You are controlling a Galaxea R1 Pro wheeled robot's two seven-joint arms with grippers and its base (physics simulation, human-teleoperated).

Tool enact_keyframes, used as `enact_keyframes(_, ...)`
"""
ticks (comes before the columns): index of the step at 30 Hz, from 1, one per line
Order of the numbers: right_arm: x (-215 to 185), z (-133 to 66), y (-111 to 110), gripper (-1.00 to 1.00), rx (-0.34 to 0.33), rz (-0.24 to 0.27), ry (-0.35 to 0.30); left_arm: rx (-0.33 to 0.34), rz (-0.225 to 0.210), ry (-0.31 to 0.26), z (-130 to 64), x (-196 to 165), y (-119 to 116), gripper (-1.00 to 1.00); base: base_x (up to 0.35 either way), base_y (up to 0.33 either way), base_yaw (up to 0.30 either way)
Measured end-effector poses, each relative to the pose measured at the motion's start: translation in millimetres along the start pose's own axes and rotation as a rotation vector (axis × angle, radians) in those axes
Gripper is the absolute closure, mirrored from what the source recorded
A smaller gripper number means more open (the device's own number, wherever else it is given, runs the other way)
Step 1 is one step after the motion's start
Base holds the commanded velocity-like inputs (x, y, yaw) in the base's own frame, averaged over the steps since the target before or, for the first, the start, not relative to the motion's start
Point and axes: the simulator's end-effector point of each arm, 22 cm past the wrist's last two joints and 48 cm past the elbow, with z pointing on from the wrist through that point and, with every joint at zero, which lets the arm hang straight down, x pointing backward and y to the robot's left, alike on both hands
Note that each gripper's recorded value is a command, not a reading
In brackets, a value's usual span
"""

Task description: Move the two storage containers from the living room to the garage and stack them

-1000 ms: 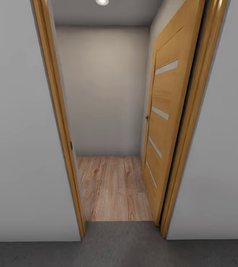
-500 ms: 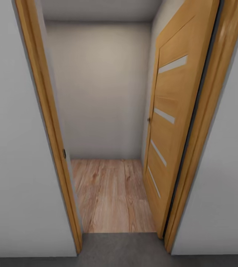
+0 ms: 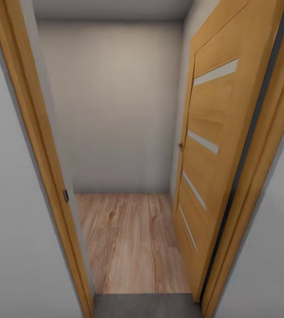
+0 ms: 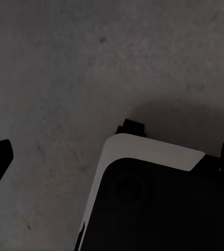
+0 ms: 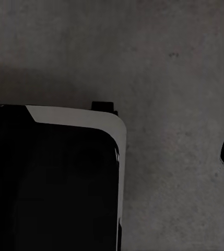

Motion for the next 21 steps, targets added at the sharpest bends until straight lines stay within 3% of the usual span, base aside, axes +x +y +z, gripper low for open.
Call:
enact_keyframes(7, -0.1, 0.1, 2.6, -1.0, -0.003, 0.001, 0.0, 0.001, 0.0, 0.0, -0.1, 0.2, -0.6, -1.0, 0.317, -0.048, 0.029)
enact_keyframes(21, -1.8, 0.1, -0.1, -1.0, 0.002, 0.001, -0.008, 0.002, 0.0, -0.001, -0.1, 0.1, -1.0, -1.0, 0.285, -0.218, 0.248)
